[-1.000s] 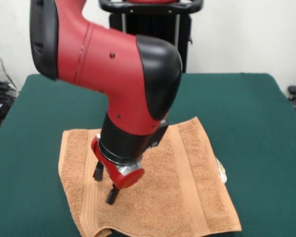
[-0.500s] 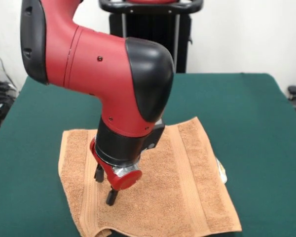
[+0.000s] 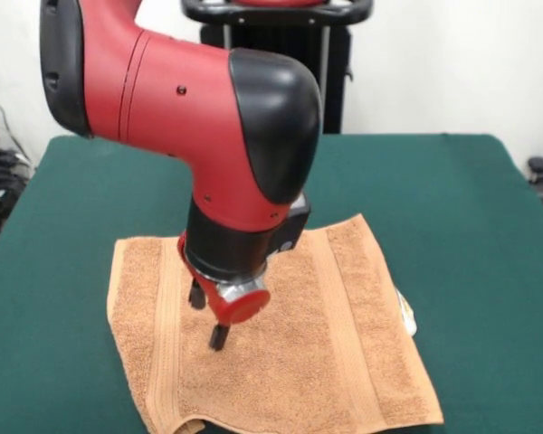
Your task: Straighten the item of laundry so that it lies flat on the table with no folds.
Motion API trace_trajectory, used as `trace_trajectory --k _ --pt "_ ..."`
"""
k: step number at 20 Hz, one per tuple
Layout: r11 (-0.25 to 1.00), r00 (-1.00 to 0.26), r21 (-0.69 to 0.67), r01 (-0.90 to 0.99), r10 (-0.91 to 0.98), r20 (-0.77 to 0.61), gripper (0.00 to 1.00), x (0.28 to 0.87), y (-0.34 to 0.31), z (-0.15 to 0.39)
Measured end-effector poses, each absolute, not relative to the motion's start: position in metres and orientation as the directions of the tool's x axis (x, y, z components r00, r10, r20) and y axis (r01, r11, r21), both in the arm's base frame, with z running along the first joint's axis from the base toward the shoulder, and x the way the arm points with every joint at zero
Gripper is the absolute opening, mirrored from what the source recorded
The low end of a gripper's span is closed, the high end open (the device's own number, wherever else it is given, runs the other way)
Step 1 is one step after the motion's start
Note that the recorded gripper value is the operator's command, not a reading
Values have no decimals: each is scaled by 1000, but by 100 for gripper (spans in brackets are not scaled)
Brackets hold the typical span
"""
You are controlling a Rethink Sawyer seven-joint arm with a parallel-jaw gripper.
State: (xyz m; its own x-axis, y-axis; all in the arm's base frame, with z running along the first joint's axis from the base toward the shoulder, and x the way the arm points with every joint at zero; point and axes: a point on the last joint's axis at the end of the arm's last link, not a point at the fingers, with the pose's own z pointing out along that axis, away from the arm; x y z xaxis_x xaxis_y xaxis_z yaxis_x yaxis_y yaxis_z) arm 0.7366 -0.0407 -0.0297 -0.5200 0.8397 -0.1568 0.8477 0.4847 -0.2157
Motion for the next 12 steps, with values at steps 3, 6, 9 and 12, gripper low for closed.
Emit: trace_trajectory --k 3,6,9,12 --pt "475 -512 -234 848 849 -131 100 725 -37 -22" --pt "470 -508 -251 846 854 -113 100 716 -34 -15" --pt "471 -510 -260 843 854 -107 100 714 -32 -12" --pt "472 -513 -267 840 852 -105 100 715 -31 -15"
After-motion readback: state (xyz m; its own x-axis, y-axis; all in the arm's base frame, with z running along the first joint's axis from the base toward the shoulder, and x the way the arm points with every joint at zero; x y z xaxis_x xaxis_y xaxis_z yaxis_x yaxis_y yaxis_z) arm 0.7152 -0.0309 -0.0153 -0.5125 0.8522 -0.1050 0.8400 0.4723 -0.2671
